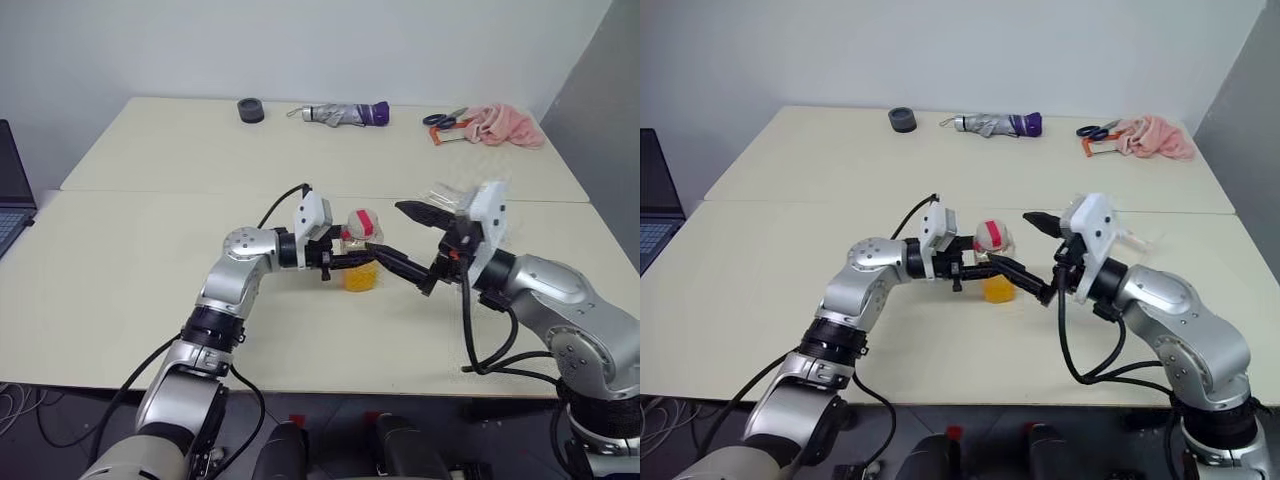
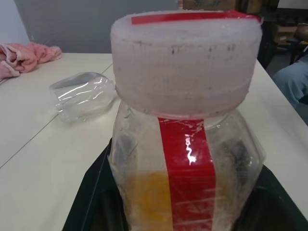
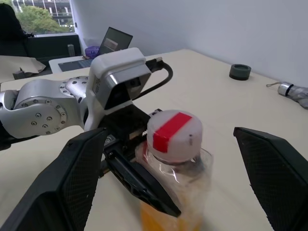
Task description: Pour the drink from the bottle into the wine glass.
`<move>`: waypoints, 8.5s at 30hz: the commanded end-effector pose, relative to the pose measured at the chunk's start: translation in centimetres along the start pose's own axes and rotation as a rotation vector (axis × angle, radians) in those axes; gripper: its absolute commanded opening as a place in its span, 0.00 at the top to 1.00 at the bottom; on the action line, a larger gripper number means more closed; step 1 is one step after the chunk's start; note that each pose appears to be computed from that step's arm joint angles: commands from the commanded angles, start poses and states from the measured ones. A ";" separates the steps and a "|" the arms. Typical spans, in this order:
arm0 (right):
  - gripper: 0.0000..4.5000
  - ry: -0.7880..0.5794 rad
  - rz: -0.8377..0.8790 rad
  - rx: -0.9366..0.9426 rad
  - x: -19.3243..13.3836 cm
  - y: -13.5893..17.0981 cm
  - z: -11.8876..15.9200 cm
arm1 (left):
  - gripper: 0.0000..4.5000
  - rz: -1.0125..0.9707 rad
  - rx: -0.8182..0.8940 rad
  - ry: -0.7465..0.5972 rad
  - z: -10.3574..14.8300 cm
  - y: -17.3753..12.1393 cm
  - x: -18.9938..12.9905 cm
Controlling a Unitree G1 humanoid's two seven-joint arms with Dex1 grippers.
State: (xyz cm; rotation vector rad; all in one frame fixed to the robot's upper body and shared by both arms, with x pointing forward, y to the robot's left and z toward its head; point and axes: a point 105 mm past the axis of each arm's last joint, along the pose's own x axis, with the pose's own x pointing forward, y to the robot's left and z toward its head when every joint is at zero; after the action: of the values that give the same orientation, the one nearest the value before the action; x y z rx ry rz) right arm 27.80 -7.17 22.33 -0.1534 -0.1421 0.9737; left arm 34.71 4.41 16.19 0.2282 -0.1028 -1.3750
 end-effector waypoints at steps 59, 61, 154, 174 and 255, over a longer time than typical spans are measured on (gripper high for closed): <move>0.00 -0.101 -0.402 -0.020 1.8 -0.6 0.6 | 0.58 -0.105 0.058 -0.038 2.5 0.5 0.9; 0.00 -0.093 -0.404 -0.020 2.1 -0.5 0.3 | 0.58 -0.111 0.061 -0.038 2.5 0.5 1.1; 0.58 -0.046 -0.589 0.053 2.4 -0.2 -1.5 | 0.58 -0.110 0.081 -0.013 2.2 0.5 1.8; 0.28 0.095 0.458 -0.032 1.5 -2.4 -0.6 | 0.59 -0.226 0.110 0.016 2.6 -0.4 1.3; 0.00 -0.069 -0.042 -0.208 0.8 1.3 0.9 | 0.59 -0.183 0.094 0.019 2.0 0.0 1.0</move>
State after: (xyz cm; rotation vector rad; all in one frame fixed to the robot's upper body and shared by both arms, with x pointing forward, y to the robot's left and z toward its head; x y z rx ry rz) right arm 27.29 -6.44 21.94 -0.2874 -0.2434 0.9268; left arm 34.62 3.46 16.53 0.3174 -0.0643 -1.5441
